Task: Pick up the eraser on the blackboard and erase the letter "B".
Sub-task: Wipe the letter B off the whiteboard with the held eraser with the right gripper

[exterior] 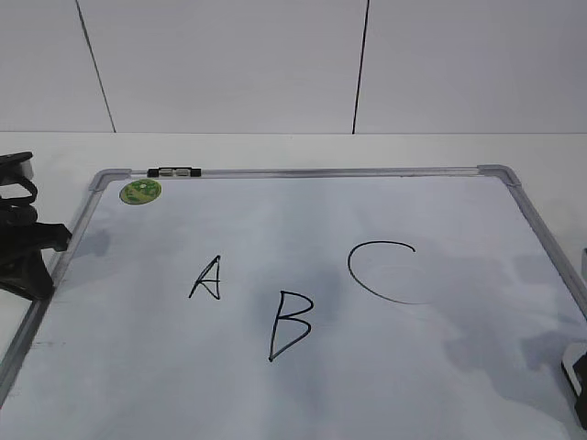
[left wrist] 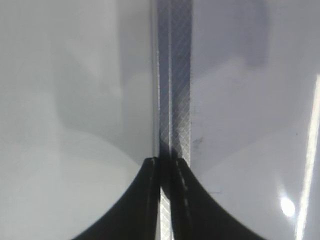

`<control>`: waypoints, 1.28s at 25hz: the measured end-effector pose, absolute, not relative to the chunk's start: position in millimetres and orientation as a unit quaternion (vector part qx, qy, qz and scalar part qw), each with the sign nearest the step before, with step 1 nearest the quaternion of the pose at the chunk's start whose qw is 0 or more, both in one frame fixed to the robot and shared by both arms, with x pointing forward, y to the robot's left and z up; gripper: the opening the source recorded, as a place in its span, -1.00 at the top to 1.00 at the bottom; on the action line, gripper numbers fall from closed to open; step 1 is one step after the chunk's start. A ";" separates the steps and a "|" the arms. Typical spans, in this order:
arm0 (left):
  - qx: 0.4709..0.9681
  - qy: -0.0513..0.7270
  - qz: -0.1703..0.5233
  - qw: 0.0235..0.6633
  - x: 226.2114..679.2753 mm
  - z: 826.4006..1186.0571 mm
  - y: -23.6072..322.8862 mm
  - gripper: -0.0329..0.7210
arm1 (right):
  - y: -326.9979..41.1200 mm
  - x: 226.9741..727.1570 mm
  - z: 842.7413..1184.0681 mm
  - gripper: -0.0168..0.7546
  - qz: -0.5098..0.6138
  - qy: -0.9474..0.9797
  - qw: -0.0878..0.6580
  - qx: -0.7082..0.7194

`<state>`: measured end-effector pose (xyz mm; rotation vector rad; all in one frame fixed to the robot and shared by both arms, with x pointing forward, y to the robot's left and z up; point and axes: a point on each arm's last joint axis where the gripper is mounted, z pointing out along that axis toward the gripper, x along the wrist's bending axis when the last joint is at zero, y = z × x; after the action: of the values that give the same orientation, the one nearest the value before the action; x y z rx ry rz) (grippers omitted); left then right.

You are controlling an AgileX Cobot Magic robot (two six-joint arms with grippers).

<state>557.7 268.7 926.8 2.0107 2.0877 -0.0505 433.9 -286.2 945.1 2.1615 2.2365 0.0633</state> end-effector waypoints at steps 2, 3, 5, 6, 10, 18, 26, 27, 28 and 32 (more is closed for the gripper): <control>0.688 0.715 -0.017 0.121 557.7 926.8 268.7 0.83 | -286.2 433.9 945.1 -0.43 0.020 0.719 0.015 0.695; 0.688 0.715 -0.017 0.121 557.7 926.8 268.7 0.83 | -286.2 433.9 945.1 -0.42 0.020 0.719 0.015 0.695; 0.688 0.715 -0.017 0.121 557.7 926.8 268.7 0.83 | -286.3 433.7 945.1 -0.42 0.020 0.719 0.015 0.695; 0.688 0.715 -0.017 0.121 557.7 926.8 268.7 0.83 | -286.3 433.3 945.1 -0.42 0.018 0.719 0.013 0.695; 0.689 0.715 -0.018 0.120 557.5 926.7 268.6 0.83 | -286.0 432.4 947.4 -0.42 0.006 0.718 0.000 0.696; 0.688 0.715 -0.018 0.121 557.5 926.8 268.6 0.83 | -285.9 438.0 971.8 -0.42 0.030 0.719 0.023 0.694; 0.689 0.715 -0.019 0.120 557.3 926.7 268.6 0.83 | -285.8 439.7 973.7 -0.42 0.033 0.718 0.026 0.695; 0.689 0.715 -0.019 0.120 557.3 926.7 268.6 0.83 | -285.4 439.7 973.7 -0.42 0.035 0.717 0.024 0.696; 0.689 0.715 -0.019 0.120 557.3 926.7 268.6 0.83 | -284.6 439.6 973.7 -0.42 0.037 0.715 0.021 0.698; 0.689 0.715 -0.019 0.120 557.3 926.7 268.6 0.83 | -281.1 443.8 978.9 -0.42 0.057 0.714 0.015 0.698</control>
<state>557.3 268.6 926.7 2.0120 2.0892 -0.0556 443.8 -281.1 978.9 2.1730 2.2208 0.1778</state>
